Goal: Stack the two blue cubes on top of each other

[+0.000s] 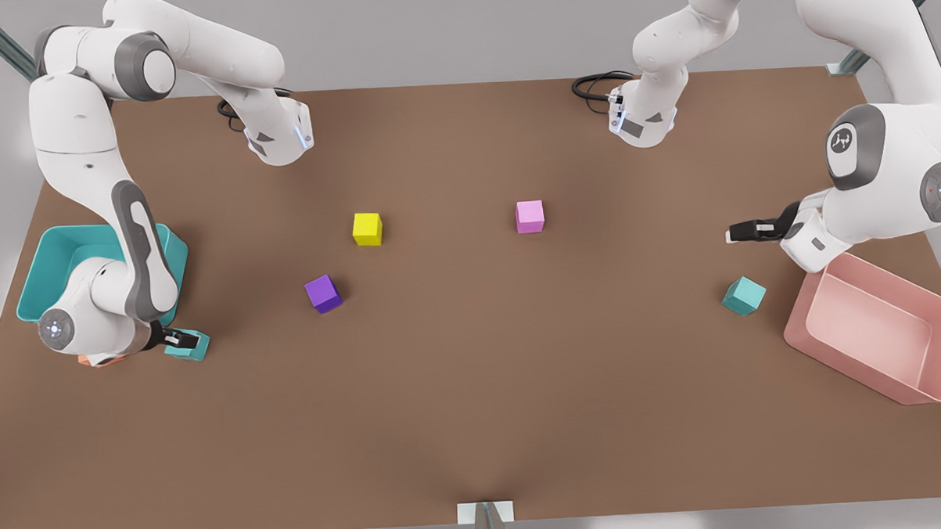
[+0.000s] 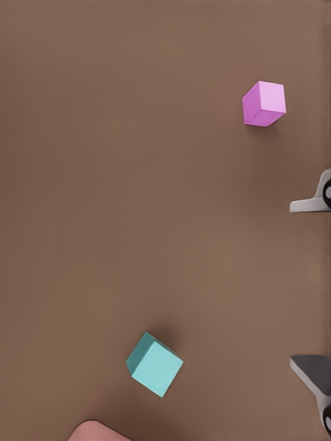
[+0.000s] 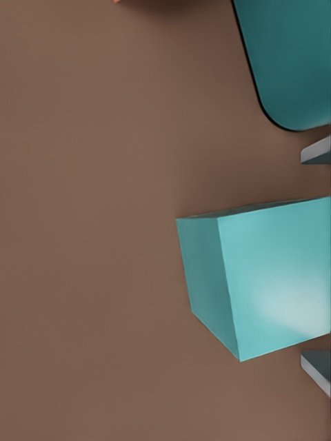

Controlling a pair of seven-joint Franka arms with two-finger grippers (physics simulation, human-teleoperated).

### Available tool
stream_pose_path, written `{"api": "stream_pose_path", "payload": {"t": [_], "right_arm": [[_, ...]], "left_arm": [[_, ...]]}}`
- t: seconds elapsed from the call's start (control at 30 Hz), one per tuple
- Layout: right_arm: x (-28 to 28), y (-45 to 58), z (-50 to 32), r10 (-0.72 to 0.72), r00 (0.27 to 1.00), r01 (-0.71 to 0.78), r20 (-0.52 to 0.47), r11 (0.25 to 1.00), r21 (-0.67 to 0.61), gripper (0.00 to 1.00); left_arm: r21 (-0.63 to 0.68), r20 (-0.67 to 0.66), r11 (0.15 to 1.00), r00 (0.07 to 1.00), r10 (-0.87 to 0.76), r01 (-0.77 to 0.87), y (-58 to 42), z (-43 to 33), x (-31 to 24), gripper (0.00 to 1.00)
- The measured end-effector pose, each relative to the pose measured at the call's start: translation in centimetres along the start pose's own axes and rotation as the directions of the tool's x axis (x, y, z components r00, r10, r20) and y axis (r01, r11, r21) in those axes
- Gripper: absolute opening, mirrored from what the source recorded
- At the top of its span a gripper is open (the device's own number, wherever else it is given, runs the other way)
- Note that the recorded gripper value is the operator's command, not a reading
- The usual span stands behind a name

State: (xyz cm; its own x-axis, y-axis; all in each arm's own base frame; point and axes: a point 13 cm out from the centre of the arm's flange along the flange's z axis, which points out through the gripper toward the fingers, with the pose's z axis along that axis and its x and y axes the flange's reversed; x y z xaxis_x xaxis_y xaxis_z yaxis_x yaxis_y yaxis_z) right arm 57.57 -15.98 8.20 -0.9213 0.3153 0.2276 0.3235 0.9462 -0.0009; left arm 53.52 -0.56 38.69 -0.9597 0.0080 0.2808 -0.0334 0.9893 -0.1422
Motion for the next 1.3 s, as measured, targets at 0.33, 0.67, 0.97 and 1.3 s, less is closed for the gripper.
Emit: {"api": "stream_pose_path", "payload": {"t": [0.33, 0.67, 0.97, 1.3], "right_arm": [[0.2, 0.1, 2.2, 0.001, 1.0, -0.001, -0.03, 1.0, 0.002, 1.0], [-0.3, 0.3, 4.5, 0.002, 0.999, -0.002, -0.045, 1.0, -0.001, 0.61], [0.1, 27.6, -8.5, -0.316, 0.942, 0.329, 0.112, 0.936, -0.126, 0.54], [16.6, 65.2, -1.3, -0.435, 0.887, 0.462, 0.156, 0.843, -0.275, 0.57]], "left_arm": [[0.001, -0.007, 1.0, 1.0, -0.002, 0.002, 0.1, 0.1, 0.1, 1.0], [0.002, -0.015, 1.0, 1.0, -0.002, 0.002, 0.1, 0.3, 0.2, 1.0], [0.003, -0.023, 1.0, 1.0, -0.003, 0.003, 0.1, 0.5, 0.3, 1.0], [-0.016, -0.016, 0.997, 0.997, -0.08, 0.08, 5.8, 1.3, -0.8, 1.0]]}}
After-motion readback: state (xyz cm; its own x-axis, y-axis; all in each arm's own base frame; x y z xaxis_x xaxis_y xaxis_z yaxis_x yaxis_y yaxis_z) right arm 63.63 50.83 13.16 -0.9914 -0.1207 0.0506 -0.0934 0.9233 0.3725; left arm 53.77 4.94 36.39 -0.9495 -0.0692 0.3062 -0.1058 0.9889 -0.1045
